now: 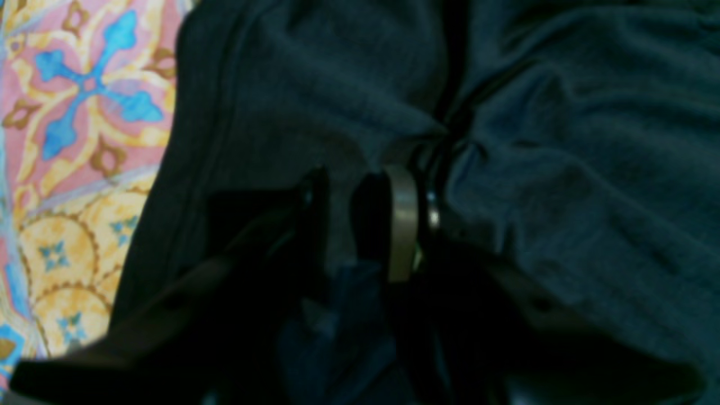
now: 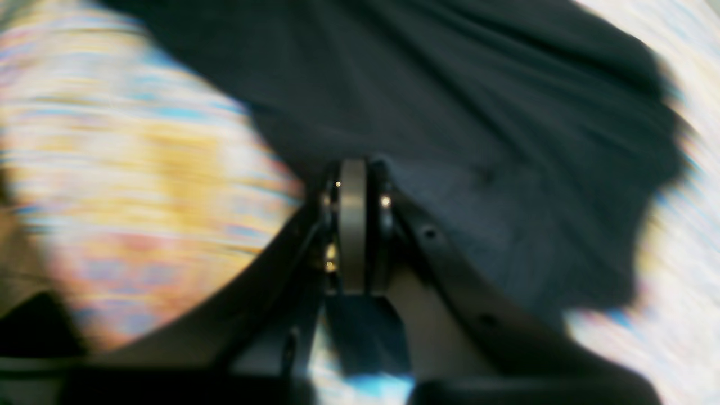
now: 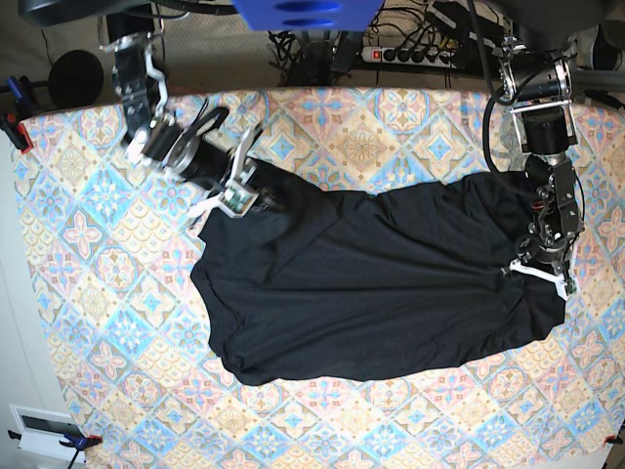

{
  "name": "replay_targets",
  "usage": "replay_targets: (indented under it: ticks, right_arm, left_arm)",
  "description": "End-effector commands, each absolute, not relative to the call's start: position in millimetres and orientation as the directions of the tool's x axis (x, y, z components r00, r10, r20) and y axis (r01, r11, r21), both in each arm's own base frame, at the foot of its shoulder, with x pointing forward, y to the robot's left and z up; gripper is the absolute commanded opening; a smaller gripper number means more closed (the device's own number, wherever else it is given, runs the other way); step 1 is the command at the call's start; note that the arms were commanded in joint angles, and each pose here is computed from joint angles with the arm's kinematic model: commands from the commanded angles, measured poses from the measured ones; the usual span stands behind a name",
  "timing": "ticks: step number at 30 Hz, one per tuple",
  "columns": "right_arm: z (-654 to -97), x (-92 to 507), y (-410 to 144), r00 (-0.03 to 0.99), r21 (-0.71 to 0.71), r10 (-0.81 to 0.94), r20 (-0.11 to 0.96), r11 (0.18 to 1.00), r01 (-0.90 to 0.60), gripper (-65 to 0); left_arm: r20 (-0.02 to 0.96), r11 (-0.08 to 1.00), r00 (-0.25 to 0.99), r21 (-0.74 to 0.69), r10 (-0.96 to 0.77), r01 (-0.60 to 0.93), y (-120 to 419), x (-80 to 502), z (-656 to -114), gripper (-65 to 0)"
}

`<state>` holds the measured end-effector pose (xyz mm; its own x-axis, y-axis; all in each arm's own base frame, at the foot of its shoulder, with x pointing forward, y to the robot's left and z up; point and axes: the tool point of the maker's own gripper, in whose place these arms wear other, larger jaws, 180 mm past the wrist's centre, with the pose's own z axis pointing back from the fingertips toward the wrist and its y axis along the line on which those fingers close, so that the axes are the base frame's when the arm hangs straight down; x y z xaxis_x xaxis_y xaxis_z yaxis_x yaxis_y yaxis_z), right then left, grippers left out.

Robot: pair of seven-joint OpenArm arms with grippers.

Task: Layout the t-shirt on the table in an organized manner, then fold the t-shirt properly
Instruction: 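Lift the shirt fabric with the right gripper toward the left gripper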

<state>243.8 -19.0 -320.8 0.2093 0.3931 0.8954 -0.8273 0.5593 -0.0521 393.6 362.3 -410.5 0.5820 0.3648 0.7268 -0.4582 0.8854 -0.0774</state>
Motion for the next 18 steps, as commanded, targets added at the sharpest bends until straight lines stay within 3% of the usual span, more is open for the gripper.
replay_targets:
  ticks: [1, 6, 12, 18]
  right_arm:
    - [-316, 236, -8, 0.189, -0.045, 0.379, 0.906, 0.529, -0.847, -65.0]
    - [-322, 205, 31, 0.18, 0.008, 0.374, 0.91, 0.417, -0.909, -65.0]
    - [-314, 198, 65, 0.102, -0.015, 0.377, 0.921, 0.297, -0.955, -65.0]
    - [-321, 198, 76, 0.083, -0.019, 0.398, 0.913, 0.245, -0.969, -64.8]
  left_arm:
    - [0.772, 0.885, 0.535, -0.076, 0.344, -0.46, 374, 407, -388, -48.8]
    - [0.74, 0.885, 0.569, -0.076, 0.359, -0.459, 370, 402, -394, -48.8]
    - [0.772, 0.918, 0.56, -0.075, 0.301, -0.389, 346, 398, -375, -48.8]
    - [0.784, 0.971, 0.589, -0.073, 0.198, -0.229, 303, 387, -357, -48.8]
